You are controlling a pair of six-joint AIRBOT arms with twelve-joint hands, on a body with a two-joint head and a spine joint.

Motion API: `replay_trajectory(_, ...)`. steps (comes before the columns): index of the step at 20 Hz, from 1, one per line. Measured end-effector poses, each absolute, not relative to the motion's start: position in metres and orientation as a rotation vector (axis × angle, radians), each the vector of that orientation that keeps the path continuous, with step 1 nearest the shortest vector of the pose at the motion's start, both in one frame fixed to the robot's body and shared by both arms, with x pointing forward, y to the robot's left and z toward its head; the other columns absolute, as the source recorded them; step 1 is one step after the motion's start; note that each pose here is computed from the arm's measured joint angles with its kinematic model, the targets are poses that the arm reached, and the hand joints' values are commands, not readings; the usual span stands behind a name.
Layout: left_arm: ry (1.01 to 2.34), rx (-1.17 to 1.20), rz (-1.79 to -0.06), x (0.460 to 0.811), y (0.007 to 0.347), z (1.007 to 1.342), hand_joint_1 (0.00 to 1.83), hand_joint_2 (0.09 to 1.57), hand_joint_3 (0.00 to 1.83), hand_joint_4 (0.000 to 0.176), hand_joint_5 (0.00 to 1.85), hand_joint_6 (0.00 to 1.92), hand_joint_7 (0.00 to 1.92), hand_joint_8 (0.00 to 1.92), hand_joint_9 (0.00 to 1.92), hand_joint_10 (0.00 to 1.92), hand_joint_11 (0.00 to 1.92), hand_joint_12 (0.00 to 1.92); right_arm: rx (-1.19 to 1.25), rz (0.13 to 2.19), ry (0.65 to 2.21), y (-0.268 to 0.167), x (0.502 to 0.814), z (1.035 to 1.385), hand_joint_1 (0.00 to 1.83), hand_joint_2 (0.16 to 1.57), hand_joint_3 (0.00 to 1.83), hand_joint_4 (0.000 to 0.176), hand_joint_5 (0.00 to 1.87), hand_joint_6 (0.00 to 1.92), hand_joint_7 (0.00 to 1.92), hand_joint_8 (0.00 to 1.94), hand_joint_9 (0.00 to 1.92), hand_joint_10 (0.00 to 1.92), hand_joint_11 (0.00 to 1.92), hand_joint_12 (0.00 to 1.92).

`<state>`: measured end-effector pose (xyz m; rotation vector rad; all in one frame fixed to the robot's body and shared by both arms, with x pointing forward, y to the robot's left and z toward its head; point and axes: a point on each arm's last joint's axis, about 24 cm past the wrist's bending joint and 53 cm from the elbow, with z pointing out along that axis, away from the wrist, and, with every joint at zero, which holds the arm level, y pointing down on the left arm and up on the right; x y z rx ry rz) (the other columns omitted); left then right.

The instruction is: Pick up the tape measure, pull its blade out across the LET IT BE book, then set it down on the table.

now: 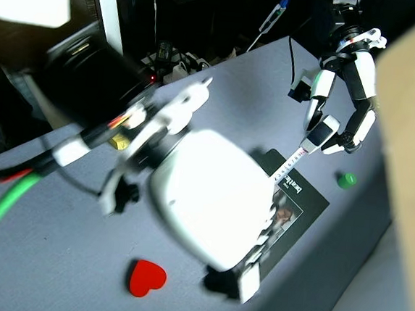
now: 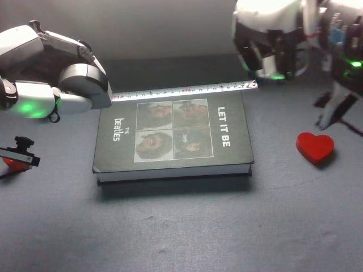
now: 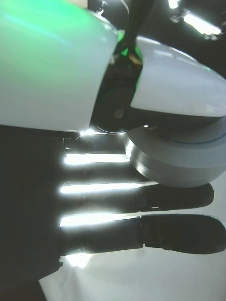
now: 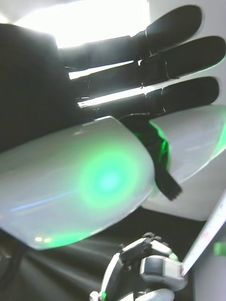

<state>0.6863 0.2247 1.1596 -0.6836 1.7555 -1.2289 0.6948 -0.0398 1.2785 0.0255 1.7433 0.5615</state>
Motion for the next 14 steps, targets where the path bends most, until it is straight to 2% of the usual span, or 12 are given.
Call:
replay_trajectory(1, 1.755, -0.684, -1.229, 0.686, 0.225, 1.16, 1.37, 1.15, 0.0, 0.0, 0.84, 0.91, 0.86, 1.2, 0.92, 1.33, 0.96, 1.16, 0.027, 0.569, 1.742, -0.035, 0.694, 1.279, 1.07, 1.18, 0.0, 0.0, 0.82, 1.2, 0.87, 0.61, 0.85, 0.58, 0.66, 1.17)
replay_trajectory(2, 1.756, -0.684, -1.229, 0.686, 0.225, 1.16, 1.37, 1.15, 0.0, 0.0, 0.84, 0.91, 0.86, 1.2, 0.92, 1.33, 0.96, 1.16, 0.024, 0.57, 1.74, -0.029, 0.693, 1.28, 1.01, 1.13, 0.0, 0.0, 0.73, 0.57, 0.85, 0.36, 0.81, 0.5, 0.62, 1.15)
replay_trajectory(3, 1.757, -0.681, -1.228, 0.686, 0.224, 1.16, 1.37, 1.15, 0.0, 0.0, 0.85, 0.91, 0.86, 1.2, 0.92, 1.33, 0.96, 1.16, 0.025, 0.571, 1.737, -0.025, 0.693, 1.281, 0.97, 1.11, 0.0, 0.0, 0.76, 0.24, 0.86, 0.19, 0.81, 0.42, 0.6, 1.12)
replay_trajectory(4, 1.757, -0.68, -1.228, 0.686, 0.224, 1.16, 1.37, 1.15, 0.0, 0.0, 0.85, 0.91, 0.86, 1.2, 0.92, 1.33, 0.96, 1.16, 0.041, 0.58, 1.738, -0.021, 0.694, 1.282, 0.96, 1.09, 0.0, 0.0, 0.77, 0.03, 0.87, 0.05, 0.8, 0.3, 0.55, 1.07)
replay_trajectory(8, 1.758, -0.679, -1.228, 0.686, 0.224, 1.16, 1.37, 1.15, 0.0, 0.0, 0.84, 0.91, 0.87, 1.19, 0.92, 1.33, 0.97, 1.16, 0.065, 0.589, 1.749, -0.015, 0.697, 1.281, 0.95, 1.08, 0.0, 0.0, 0.73, 0.0, 0.82, 0.0, 0.77, 0.2, 0.47, 1.02)
replay_trajectory(14, 1.76, -0.674, -1.228, 0.686, 0.224, 1.16, 1.37, 1.14, 0.0, 0.0, 0.86, 0.89, 0.87, 1.18, 0.93, 1.32, 0.96, 1.16, 0.09, 0.582, 1.776, -0.013, 0.705, 1.27, 0.95, 1.08, 0.0, 0.0, 0.73, 0.01, 0.81, 0.0, 0.78, 0.19, 0.49, 1.04)
